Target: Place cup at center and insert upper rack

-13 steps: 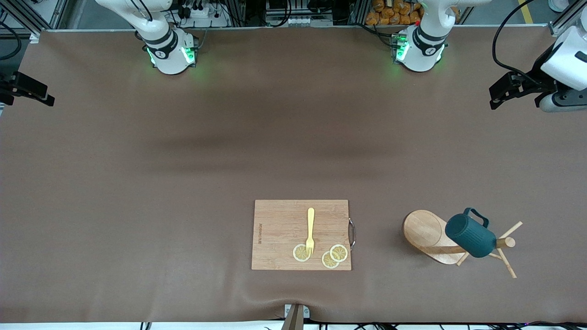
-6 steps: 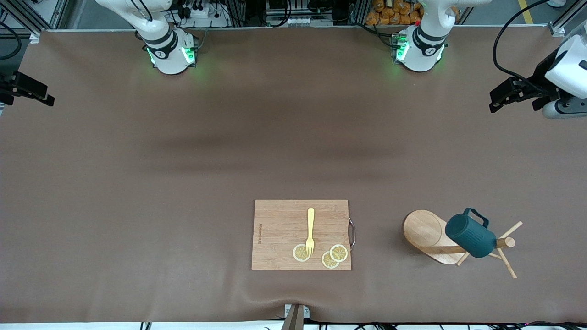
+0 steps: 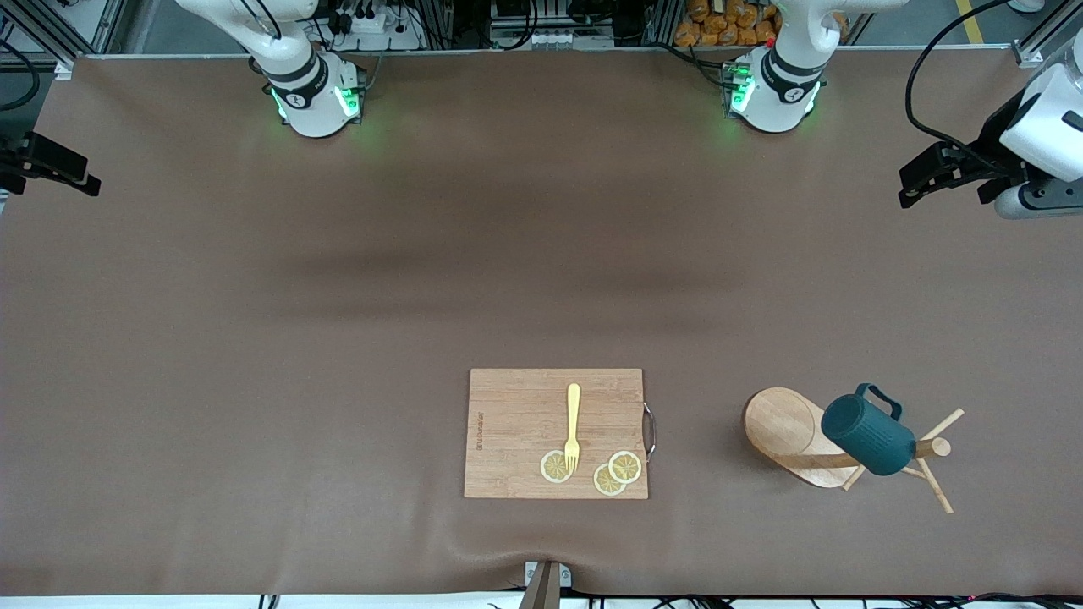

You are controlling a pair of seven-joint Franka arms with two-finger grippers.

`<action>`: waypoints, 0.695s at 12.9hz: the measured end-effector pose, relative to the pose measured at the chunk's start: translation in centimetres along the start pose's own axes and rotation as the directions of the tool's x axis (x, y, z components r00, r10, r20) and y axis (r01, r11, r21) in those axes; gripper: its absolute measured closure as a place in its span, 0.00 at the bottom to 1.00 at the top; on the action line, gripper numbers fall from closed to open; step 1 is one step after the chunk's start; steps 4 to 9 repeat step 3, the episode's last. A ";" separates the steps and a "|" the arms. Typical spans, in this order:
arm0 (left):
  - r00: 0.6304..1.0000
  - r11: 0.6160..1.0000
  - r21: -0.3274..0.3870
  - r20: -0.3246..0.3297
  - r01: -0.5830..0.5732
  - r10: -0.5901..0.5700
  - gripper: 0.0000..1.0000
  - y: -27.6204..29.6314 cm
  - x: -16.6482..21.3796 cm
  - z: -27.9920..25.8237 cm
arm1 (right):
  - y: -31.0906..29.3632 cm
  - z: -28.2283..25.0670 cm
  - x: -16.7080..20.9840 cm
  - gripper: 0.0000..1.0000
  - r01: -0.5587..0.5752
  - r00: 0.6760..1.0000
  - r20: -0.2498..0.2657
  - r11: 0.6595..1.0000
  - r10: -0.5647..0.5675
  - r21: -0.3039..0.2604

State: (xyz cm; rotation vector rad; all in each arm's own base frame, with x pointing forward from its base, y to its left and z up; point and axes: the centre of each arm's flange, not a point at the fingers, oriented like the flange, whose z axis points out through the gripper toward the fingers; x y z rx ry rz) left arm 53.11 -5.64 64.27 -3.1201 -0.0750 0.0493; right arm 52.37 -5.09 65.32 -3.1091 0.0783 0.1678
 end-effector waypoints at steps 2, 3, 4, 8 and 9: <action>1.000 1.000 0.000 0.000 0.000 0.000 0.00 0.0 0.0 0.0 | 0.0 0.0 0.0 0.00 0.000 1.000 0.000 1.000 0.000 0.000; 1.000 1.000 0.000 0.000 0.006 -0.006 0.00 0.1 0.0 0.0 | 0.0 0.0 0.0 0.00 0.000 1.000 0.000 1.000 0.000 0.000; 1.000 1.000 0.000 0.000 0.006 -0.006 0.00 0.1 0.0 0.0 | 0.0 0.0 0.0 0.00 0.000 1.000 0.000 1.000 0.000 0.000; 1.000 1.000 0.000 0.000 0.006 -0.006 0.00 0.1 0.0 0.0 | 0.0 0.0 0.0 0.00 0.000 1.000 0.000 1.000 0.000 0.000; 1.000 1.000 0.000 0.000 0.006 -0.006 0.00 0.1 0.0 0.0 | 0.0 0.0 0.0 0.00 0.000 1.000 0.000 1.000 0.000 0.000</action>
